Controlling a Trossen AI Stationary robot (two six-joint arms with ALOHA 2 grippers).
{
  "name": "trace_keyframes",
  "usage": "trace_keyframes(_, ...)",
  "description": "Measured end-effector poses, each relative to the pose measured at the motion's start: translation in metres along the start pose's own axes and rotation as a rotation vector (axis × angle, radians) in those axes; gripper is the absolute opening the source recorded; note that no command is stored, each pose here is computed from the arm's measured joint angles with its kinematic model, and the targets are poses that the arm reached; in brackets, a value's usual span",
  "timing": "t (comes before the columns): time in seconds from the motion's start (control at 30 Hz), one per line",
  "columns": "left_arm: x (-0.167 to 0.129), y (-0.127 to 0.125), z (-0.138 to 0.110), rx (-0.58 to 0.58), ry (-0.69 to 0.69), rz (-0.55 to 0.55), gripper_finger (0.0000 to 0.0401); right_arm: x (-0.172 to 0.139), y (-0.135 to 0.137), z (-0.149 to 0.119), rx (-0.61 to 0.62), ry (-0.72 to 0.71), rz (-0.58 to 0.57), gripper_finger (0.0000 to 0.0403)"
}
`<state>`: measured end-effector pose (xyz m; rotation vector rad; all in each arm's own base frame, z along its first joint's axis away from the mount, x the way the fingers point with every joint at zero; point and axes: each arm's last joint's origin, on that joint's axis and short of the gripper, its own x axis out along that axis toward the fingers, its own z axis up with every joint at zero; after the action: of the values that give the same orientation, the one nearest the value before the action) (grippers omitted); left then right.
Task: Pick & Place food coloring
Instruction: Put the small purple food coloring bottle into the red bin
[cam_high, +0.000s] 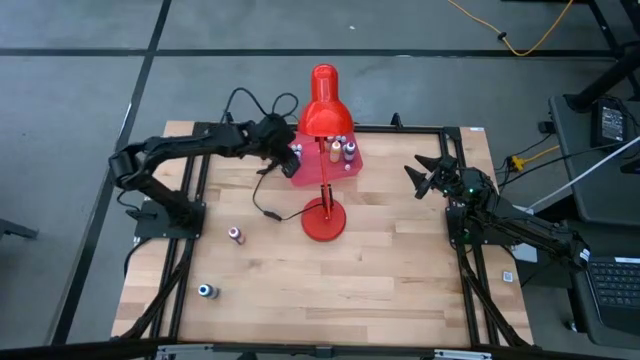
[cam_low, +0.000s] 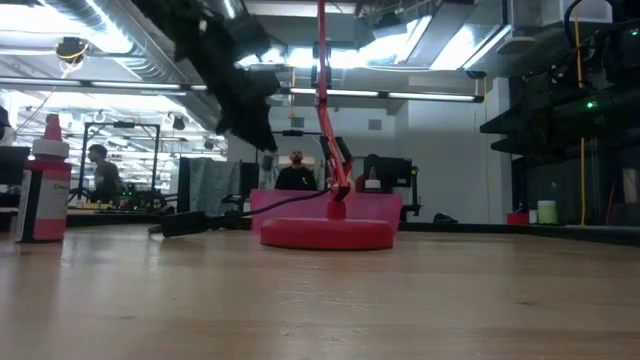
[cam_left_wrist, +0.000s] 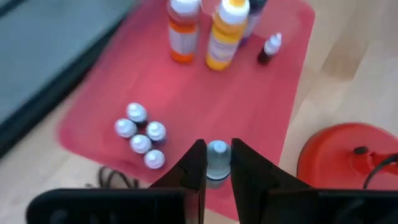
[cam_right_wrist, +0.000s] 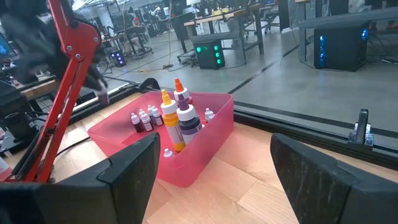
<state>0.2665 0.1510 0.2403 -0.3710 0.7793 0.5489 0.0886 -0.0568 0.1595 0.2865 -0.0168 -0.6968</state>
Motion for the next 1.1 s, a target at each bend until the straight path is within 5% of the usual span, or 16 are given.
trace_keyframes(0.27, 0.047, 0.007, -0.015, 0.003, 0.014, -0.064, 0.0043, 0.000, 0.000, 0.000, -0.001, 0.000, 0.000, 0.0306)
trace_keyframes(0.83, 0.086, 0.020, -0.027, 0.027, 0.063, -0.036, 0.0044, 0.000, 0.000, 0.000, -0.001, 0.000, 0.000, 0.0306)
trace_keyframes(1.1, 0.086, 0.020, -0.027, -0.007, 0.067, -0.036, 0.0103, 0.000, 0.000, 0.000, 0.000, 0.000, 0.000, 0.0306)
